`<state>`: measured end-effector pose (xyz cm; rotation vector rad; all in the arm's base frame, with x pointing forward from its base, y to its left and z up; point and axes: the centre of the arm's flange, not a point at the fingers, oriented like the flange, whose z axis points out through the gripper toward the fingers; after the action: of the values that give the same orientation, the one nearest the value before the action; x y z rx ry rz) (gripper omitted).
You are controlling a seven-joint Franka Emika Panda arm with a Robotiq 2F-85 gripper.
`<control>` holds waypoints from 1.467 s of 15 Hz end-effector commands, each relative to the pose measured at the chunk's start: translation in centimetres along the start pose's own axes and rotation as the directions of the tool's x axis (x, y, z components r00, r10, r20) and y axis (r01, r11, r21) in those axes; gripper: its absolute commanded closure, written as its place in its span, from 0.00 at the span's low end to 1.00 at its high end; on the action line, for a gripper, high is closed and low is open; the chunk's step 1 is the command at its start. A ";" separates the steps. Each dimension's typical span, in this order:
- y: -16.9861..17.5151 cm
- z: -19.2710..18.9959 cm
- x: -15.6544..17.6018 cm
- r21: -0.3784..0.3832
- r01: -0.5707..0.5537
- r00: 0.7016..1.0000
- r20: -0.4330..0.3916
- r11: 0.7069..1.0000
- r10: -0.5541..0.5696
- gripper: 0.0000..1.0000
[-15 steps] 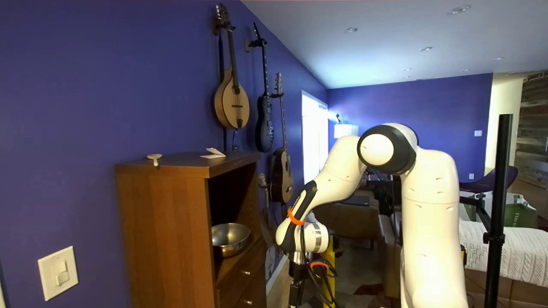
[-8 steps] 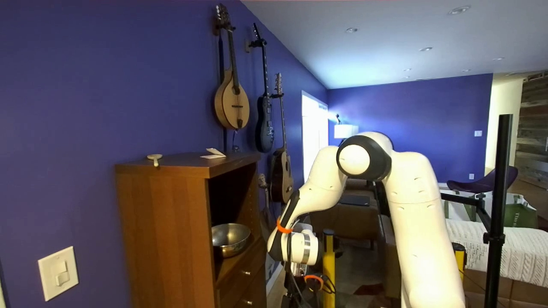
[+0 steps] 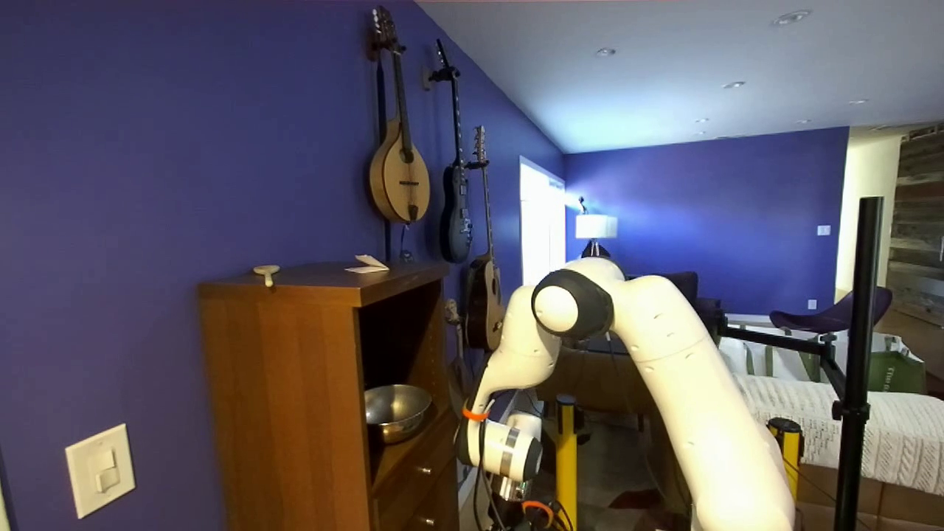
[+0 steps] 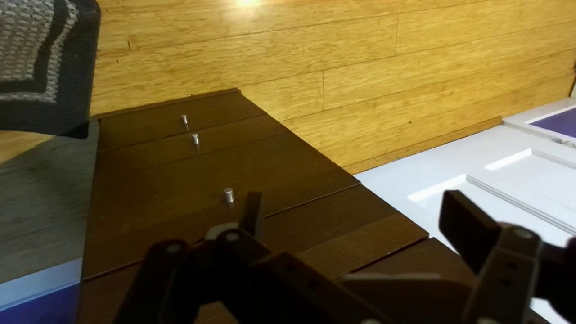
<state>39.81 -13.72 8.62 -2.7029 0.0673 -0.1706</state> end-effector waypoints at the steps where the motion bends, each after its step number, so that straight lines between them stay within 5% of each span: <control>1: 2.7 3.0 -0.1 0.007 0.060 0.996 -0.064 0.998 -0.059 0.00; 6: 3.8 4.7 -0.9 -0.014 0.106 0.982 -0.155 0.994 -0.107 0.00; 7: 3.3 3.2 -0.6 0.005 0.099 0.990 -0.101 0.995 -0.098 0.00; 13: 3.5 3.4 -0.8 0.002 0.102 0.990 -0.099 0.995 -0.102 0.00; 22: 4.1 8.0 1.2 -0.147 0.123 0.927 -0.335 0.981 -0.166 0.00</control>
<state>41.84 -14.35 2.33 -2.7348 -0.0148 -0.5780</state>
